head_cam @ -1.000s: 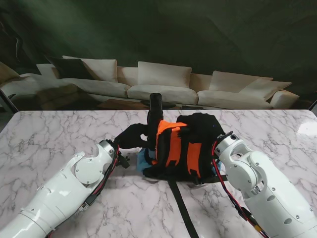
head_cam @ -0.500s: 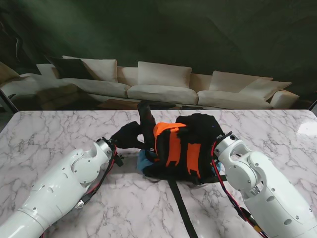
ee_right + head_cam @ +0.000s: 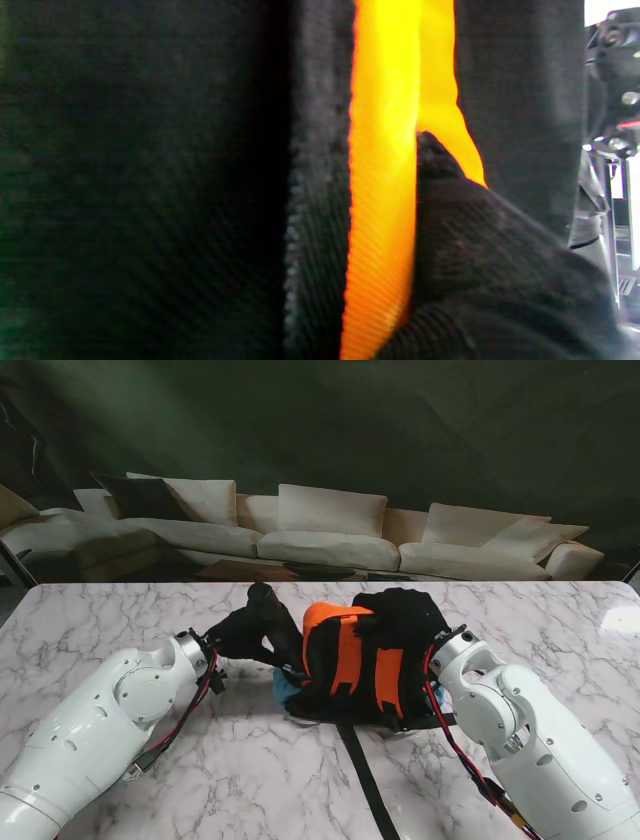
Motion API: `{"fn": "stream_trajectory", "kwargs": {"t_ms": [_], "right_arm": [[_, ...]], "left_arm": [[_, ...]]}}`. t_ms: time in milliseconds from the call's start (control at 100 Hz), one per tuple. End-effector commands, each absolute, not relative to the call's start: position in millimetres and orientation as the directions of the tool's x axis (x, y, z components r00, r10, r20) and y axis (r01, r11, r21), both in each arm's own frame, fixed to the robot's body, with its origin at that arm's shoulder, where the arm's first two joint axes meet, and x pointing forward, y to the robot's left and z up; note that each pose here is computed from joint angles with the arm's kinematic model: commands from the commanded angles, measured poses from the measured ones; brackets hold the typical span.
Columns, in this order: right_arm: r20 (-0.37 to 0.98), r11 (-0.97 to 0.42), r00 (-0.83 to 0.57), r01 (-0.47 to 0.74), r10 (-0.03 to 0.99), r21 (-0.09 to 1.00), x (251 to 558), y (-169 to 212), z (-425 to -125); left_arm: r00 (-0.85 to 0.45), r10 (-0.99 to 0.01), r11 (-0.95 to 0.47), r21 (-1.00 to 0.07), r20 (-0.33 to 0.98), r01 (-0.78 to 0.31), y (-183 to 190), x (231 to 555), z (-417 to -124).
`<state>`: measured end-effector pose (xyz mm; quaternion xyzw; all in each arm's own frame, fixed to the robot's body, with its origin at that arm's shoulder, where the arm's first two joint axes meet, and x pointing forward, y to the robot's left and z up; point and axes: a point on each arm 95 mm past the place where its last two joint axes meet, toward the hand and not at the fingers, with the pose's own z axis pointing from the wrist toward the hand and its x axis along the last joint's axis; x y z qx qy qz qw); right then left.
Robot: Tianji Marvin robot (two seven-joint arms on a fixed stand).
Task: Put the umbrella and water cup into the side pockets of the backpack
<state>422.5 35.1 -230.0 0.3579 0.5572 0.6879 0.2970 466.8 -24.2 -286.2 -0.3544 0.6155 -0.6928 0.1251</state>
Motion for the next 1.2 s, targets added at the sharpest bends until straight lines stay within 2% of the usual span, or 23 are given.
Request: {"fn": "stream_trajectory", "kwargs": {"t_ms": [0,50,320,810,1190], "right_arm": [[0.165,-0.2,-0.573,0.002,0.803,0.98,421,37,-233],[0.164,-0.201,-0.575,0.0,0.801,0.98,421,37,-233],[0.165,-0.215,-0.584,-0.017,0.795,0.977,419,36,-234],[0.168,-0.223,-0.606,-0.016,0.777,0.975,420,43,-234],[0.172,-0.24,-0.615,-0.029,0.77,0.97,418,44,-231]], "left_arm": [[-0.743,-0.613,-0.147,-0.963,0.269,-0.228,-23,469,-272],[-0.753,-0.614,-0.124,-0.971,0.237,-0.204,-23,469,-267],[-0.753,-0.615,-0.097,-0.97,0.234,-0.222,-26,472,-258],[-0.726,-0.636,-0.049,-0.952,0.263,-0.302,-35,478,-289],[-0.687,-0.621,-0.2,-0.924,0.377,-0.326,-44,474,-299]]}}
